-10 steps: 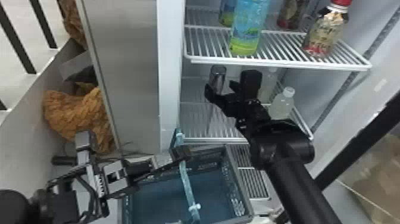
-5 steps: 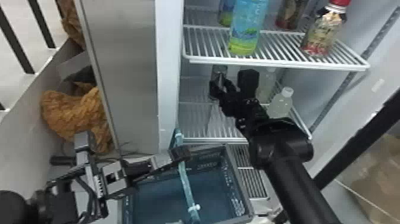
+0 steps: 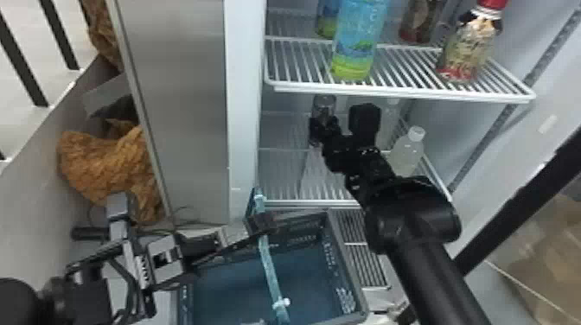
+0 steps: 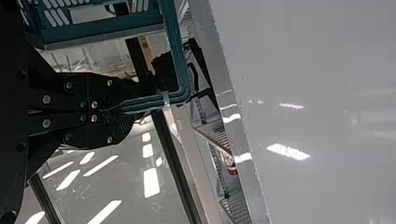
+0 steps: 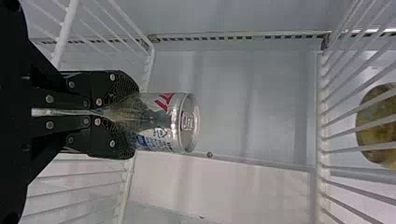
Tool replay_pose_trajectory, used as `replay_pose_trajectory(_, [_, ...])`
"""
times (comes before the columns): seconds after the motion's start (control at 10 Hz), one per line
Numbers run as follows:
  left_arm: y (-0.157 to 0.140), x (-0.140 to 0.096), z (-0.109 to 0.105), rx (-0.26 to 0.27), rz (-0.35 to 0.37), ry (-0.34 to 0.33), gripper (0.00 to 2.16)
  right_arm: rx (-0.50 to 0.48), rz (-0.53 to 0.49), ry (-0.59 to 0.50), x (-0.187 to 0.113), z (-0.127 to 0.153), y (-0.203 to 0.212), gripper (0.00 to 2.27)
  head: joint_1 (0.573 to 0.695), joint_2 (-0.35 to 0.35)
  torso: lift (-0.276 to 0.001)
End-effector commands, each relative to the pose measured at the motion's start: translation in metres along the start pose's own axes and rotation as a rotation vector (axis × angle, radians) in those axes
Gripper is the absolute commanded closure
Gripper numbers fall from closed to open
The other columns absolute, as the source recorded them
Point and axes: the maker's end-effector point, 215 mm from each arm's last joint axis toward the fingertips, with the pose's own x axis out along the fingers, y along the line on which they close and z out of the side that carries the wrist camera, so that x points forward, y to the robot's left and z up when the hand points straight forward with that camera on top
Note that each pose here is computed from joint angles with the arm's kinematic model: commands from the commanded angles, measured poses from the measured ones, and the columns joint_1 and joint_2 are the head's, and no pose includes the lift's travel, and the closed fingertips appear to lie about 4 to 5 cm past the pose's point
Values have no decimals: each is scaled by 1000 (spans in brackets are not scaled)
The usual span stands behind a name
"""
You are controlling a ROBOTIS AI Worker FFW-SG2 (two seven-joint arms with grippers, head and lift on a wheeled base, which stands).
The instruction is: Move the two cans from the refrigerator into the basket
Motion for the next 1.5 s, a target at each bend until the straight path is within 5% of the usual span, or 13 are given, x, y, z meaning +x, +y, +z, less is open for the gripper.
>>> replay_pose_trajectory(0.0, [0,0,0,-1,0,0,1210,-6,-3,-12,-13,6,0,1285,695,-162,-219])
replay_pose_trajectory(1.4, [4,-7,2,-5,10,-19,1210,86,127,-65,-139,35,62,1285,695,-143,-219])
